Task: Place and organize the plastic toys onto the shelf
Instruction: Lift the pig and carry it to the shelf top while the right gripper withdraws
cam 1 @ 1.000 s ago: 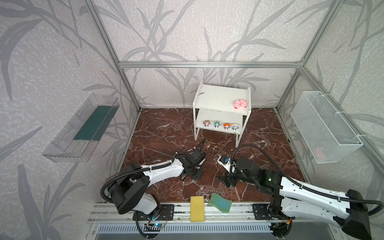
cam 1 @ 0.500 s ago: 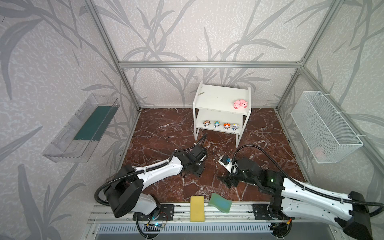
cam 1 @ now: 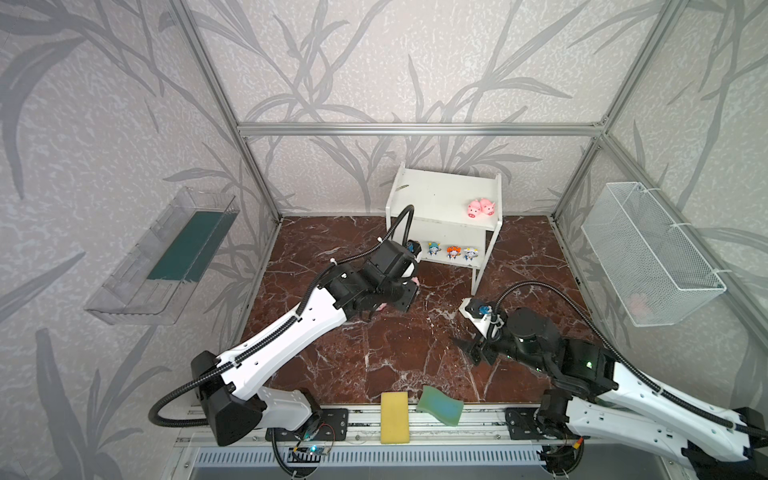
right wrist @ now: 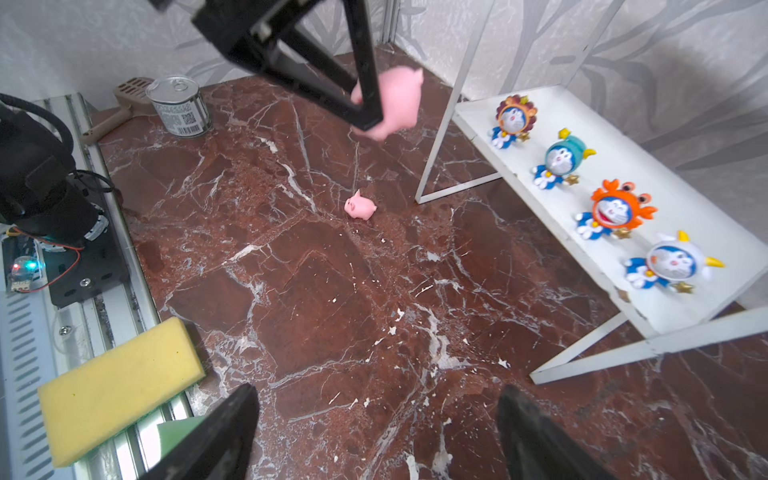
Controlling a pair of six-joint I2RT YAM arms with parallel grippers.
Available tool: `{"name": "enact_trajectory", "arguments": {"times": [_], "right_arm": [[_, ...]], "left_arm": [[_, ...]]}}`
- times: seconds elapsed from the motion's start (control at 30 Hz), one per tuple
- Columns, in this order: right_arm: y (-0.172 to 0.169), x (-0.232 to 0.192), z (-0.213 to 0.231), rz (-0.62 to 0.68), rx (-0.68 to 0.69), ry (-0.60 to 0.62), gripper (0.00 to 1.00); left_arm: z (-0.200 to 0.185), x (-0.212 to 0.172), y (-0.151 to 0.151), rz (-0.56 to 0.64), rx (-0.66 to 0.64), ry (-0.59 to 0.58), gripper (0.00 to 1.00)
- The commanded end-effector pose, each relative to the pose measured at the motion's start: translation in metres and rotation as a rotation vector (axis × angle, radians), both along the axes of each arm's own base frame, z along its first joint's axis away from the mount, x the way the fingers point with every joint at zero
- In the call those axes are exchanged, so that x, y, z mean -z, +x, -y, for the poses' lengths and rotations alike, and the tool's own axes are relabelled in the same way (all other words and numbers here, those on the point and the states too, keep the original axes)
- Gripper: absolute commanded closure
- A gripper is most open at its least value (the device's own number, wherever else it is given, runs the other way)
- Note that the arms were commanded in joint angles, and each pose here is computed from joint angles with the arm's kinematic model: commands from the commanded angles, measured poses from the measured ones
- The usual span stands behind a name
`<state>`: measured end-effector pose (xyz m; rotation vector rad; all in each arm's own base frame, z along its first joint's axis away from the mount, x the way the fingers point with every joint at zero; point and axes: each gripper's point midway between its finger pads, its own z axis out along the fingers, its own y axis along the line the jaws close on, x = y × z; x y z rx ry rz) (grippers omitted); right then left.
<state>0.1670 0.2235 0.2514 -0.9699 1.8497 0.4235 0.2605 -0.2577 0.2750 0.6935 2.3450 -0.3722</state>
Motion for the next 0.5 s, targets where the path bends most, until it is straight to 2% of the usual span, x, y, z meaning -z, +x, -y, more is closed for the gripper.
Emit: {"name": "enact_trajectory", "arguments": {"times": [0.0,0.27,0.47], "right_arm": [[0.000,-0.012,0.019,0.040,0.038,-0.044,0.10],[0.000,-0.039,0.050,0.101,0.118,-0.030,0.10],[-0.005,-0.046,0.073,0.133,0.160,-0.004,0.10]], "left_arm": [[-0.006,-0.017,0.001,0.006,0.005,0.044,0.68],[0.023,-0.079,0.035,0.165,0.010,-0.049,0.68],[0.049,-0.108,0.063,0.262,0.019,-0.104,0.69]]}}
